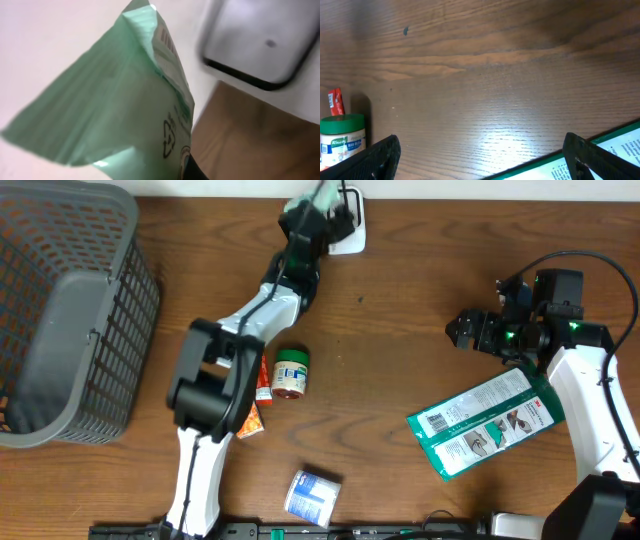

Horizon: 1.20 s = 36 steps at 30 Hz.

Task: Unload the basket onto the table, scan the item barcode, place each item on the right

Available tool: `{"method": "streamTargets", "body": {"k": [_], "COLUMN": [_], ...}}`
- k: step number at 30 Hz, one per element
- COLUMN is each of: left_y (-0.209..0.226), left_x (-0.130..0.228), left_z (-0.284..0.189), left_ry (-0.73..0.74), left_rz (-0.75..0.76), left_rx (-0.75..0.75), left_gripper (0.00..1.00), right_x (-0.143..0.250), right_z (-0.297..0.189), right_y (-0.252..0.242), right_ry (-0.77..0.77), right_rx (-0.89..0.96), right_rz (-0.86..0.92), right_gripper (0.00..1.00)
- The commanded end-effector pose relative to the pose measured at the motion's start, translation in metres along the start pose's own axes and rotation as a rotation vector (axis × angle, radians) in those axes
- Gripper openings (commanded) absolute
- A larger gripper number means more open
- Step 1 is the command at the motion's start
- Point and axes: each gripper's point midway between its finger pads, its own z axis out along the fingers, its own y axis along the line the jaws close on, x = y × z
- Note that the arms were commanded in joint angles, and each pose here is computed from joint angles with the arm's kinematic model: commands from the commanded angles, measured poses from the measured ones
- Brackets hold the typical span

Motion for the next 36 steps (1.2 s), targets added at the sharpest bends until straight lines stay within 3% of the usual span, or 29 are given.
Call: {"method": "streamTargets", "body": {"k": [1,36], "left_y": [0.0,-0.002], "left_x": [-0.007,-0.036], "left_z": [0.004,0.003], "left_ry": [-0.025,-0.197], "left_rz": [0.136,0.213], "left_rx": [-0.022,-0.024], "left_gripper": [0.07,0.07], "right_x": [-0.001,-0.001], "right_z": [-0.001,-0.001], "right_y": [0.005,0.005], "right_ry": [-0.003,-0.003], "right_rx": [-0.007,-0.007], "right_rz": [-0.028,-0.028], "right_gripper": [0.99,0.99]}}
